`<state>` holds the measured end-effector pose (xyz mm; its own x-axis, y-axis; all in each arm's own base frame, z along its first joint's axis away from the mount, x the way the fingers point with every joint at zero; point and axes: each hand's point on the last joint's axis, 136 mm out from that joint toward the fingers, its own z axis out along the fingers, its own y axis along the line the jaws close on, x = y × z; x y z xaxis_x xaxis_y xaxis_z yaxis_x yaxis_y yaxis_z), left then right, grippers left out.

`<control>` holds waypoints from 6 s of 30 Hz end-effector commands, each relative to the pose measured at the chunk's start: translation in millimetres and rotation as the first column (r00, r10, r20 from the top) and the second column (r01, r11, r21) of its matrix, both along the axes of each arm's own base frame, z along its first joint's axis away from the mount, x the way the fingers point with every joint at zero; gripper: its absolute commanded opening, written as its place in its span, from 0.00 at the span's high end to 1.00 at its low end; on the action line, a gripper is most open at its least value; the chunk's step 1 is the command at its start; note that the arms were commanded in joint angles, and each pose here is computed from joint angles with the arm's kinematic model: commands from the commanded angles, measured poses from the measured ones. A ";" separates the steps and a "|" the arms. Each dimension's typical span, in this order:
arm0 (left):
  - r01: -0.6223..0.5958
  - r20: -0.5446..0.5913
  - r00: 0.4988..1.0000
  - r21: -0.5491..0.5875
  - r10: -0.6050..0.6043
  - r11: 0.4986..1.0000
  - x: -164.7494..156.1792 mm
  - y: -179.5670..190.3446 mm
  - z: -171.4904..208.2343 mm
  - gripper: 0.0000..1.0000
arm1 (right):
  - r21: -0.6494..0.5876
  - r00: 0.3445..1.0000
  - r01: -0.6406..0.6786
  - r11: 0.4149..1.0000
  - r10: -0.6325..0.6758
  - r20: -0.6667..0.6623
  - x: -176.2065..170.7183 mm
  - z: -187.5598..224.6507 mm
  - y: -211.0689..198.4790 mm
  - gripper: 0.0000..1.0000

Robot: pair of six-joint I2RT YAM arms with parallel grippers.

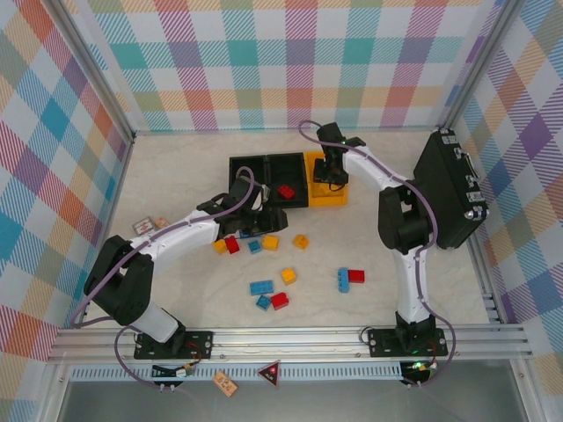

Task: Sort the legos into containers by color
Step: Place the lego in the container, then rotate the container at the top-center of the table, then pick up the lego from the center of the table, then place the lego in the container.

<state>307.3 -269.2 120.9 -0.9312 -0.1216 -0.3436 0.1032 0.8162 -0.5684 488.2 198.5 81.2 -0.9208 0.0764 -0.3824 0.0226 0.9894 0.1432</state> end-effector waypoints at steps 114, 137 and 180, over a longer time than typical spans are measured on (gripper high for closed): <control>-0.040 -0.063 0.997 0.049 0.043 0.998 -55.5 51.5 -19.1 0.38 | -0.042 0.845 -0.518 0.854 0.519 0.133 -184.0 1.8 76.7 0.71; -0.037 0.037 0.999 -0.085 0.040 0.996 -1.4 -7.0 8.4 0.38 | -0.009 0.992 -0.106 0.994 0.106 0.074 -66.2 38.6 1.6 0.70; -0.069 0.059 0.996 -0.016 0.070 0.997 -9.7 9.7 14.0 0.38 | -0.089 0.990 -0.048 0.995 0.059 0.127 -22.3 61.4 -2.8 0.54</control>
